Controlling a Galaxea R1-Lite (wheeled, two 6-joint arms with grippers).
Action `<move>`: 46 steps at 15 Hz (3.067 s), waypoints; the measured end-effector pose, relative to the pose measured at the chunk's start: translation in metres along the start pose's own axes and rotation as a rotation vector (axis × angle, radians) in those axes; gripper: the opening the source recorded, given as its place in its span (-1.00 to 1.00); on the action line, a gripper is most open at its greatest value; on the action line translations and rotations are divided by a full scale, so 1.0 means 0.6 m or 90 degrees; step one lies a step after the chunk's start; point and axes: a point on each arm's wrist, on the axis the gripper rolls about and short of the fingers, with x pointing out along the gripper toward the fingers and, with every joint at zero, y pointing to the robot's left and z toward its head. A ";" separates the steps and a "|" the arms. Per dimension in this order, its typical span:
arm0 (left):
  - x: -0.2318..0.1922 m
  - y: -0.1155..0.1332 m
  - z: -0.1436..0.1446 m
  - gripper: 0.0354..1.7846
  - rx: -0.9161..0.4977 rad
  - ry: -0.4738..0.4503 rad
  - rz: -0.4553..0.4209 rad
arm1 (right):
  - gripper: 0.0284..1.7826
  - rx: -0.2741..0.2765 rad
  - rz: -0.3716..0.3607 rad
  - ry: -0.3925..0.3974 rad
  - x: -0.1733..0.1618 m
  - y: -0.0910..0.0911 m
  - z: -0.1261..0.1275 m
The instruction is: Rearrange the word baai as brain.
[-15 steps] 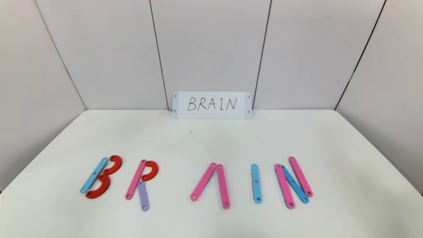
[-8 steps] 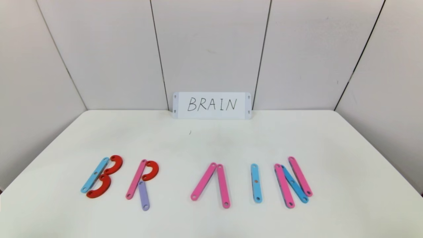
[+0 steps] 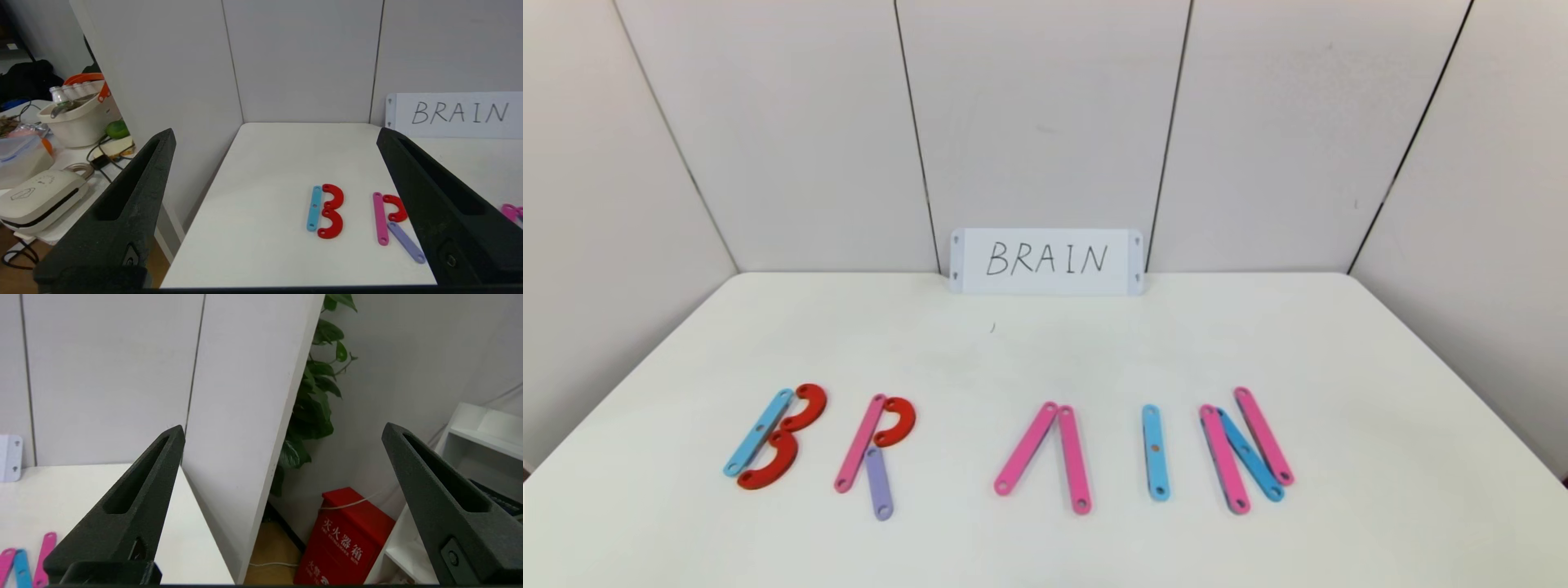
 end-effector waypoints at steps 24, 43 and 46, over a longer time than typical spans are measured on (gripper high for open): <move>-0.185 0.011 -0.103 0.94 -0.182 0.014 -0.127 | 0.89 0.058 0.017 0.036 -0.100 -0.006 -0.133; 0.033 -0.059 -0.295 0.94 -0.043 -0.144 -0.147 | 0.89 0.069 0.174 0.064 0.078 0.178 -0.382; 0.036 -0.061 -0.307 0.94 -0.038 -0.114 -0.149 | 0.89 0.071 0.205 0.074 0.076 0.181 -0.386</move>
